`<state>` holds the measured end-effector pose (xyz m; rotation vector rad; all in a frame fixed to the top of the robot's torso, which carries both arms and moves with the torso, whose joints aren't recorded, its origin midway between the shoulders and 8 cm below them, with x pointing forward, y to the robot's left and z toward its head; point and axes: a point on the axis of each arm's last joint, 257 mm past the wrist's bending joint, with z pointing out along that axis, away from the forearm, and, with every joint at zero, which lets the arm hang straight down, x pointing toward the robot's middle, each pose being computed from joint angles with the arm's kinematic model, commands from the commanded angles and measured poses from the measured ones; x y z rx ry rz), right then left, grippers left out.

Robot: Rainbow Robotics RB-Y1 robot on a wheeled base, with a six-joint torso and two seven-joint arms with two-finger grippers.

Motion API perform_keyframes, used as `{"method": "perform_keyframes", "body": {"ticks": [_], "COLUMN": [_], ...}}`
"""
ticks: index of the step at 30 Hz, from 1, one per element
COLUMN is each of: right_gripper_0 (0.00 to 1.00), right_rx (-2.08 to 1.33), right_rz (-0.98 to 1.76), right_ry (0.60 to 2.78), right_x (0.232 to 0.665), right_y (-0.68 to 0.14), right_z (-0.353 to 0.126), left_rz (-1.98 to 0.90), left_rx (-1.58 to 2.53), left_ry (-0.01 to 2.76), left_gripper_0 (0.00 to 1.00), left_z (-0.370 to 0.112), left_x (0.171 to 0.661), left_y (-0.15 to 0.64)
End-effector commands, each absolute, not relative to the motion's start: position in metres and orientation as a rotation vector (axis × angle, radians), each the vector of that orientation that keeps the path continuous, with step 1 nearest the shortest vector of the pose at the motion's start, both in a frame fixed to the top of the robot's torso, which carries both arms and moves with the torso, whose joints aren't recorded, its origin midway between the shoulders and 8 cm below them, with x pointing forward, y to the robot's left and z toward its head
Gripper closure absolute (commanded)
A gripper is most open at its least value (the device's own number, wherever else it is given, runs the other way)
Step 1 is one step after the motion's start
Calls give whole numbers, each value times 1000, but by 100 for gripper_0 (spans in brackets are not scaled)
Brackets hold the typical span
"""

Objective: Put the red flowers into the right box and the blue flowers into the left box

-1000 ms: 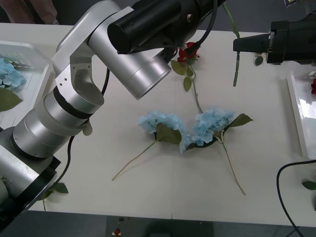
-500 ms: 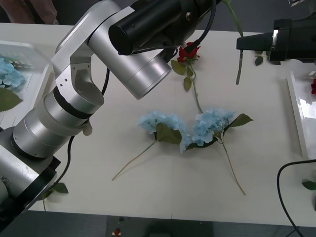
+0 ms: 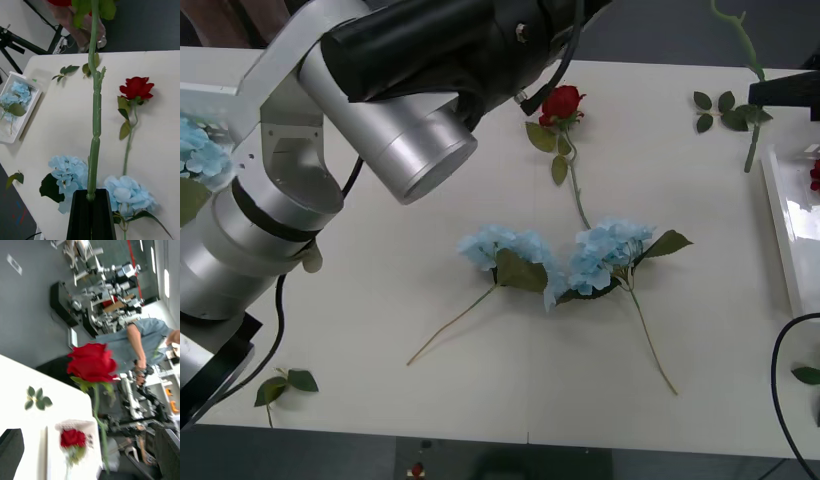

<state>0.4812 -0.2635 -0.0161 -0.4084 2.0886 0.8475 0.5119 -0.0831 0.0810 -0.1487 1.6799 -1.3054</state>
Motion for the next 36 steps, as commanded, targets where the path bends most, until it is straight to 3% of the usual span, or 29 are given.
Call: {"method": "perform_keyframes", "body": {"ticks": [1,8,17,31,36], "right_gripper_0": [100,100,100,100,100], "right_rx": [-306,-138,108,319,349], "right_rz": [763,536,211,-160,-161], "right_ry": [2158,2276,2448,2520,2531], "right_x": [484,480,446,416,415], "right_y": [-304,-379,-480,-568,-579], "right_z": [-22,-47,-80,-137,-162], "left_rz": [-1327,-1202,-831,-418,-325], "left_rx": [-56,92,429,690,720], "left_ry": [1648,1776,2019,2124,2152], "left_gripper_0": [0,0,0,0,0], "left_z": [100,64,-29,-141,-169], "left_x": [489,464,430,395,391], "left_y": [-59,-28,24,97,117]}}
